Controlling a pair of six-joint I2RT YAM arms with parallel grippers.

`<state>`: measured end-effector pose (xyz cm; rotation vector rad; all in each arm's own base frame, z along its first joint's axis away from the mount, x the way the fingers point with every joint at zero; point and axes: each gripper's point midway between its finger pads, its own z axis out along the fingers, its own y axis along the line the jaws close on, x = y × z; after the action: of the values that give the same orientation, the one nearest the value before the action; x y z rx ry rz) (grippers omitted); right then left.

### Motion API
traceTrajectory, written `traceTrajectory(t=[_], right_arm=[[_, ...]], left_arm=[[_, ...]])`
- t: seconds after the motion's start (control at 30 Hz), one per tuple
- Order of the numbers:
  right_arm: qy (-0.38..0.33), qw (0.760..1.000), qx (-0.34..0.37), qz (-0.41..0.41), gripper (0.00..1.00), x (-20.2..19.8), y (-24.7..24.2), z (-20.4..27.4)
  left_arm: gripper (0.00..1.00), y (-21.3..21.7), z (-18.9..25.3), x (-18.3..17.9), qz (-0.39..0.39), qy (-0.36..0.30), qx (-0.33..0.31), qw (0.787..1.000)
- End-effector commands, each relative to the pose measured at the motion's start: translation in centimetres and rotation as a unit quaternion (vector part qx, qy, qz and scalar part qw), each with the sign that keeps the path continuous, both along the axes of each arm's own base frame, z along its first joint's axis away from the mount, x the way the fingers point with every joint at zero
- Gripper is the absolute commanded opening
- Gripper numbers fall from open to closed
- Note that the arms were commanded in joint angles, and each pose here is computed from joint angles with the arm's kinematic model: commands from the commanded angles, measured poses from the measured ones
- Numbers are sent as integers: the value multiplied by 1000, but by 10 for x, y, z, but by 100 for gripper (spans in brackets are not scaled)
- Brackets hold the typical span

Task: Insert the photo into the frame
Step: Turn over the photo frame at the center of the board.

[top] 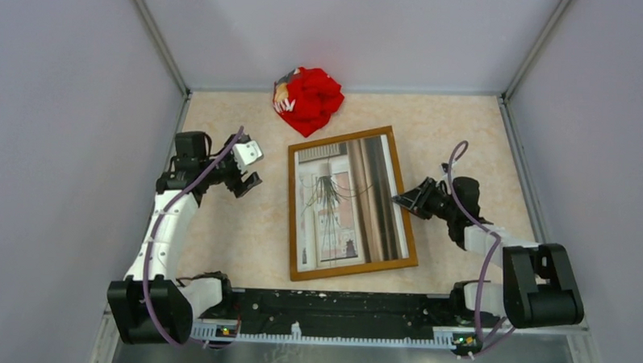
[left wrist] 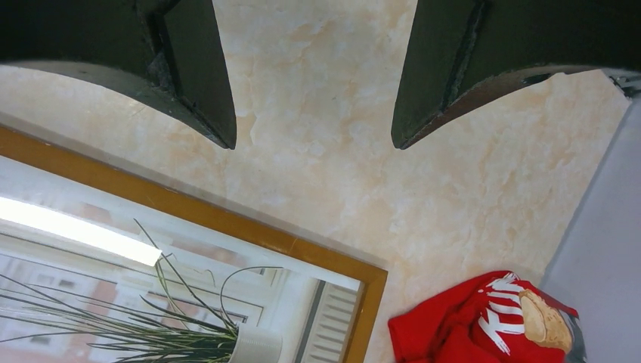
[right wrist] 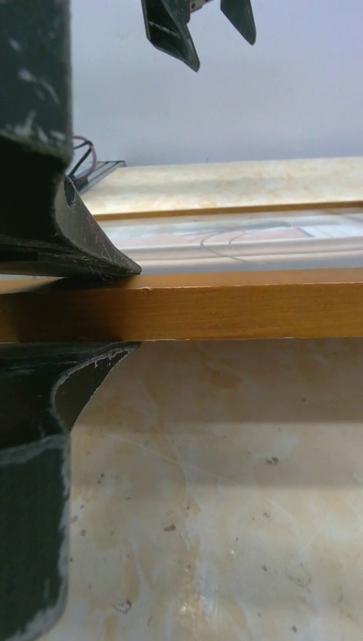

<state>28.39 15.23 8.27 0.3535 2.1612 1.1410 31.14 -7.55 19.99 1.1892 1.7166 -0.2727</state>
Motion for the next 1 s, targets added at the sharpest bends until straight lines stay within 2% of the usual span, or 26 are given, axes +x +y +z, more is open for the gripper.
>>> traceTrajectory(t=[0.0, 0.33, 0.6, 0.63, 0.67, 0.7, 0.77, 0.87, 0.97], right_arm=[[-26, 997, -62, -27, 22, 18, -17, -14], [11, 993, -98, -61, 37, 14, -32, -36], [18, 990, -125, -70, 59, 13, -40, -34], [17, 989, -128, -74, 65, 14, -42, -31], [18, 988, -134, -76, 91, 14, -44, -29], [15, 986, -142, -80, 98, 15, -47, -25], [11, 982, -165, -95, 99, 19, -55, -16], [-19, 969, -207, -136, 99, 33, -75, 11], [-32, 939, -276, -202, 99, 40, -110, 33]], left_arm=[[82, 1, -4, 0, -6, -6, 4, 1000], [82, 3, -13, 3, -2, 3, 10, 1000], [84, 3, -20, 0, -1, 14, 10, 1000], [84, 3, -21, 0, -1, 16, 10, 1000], [85, 4, -22, 0, 0, 19, 11, 1000], [87, 4, -23, 0, 3, 21, 11, 1000], [98, 6, -24, 3, 14, 25, 8, 1000], [99, 10, -28, 13, 52, 45, -11, 998], [99, 16, -38, 30, 110, 72, -48, 990]])
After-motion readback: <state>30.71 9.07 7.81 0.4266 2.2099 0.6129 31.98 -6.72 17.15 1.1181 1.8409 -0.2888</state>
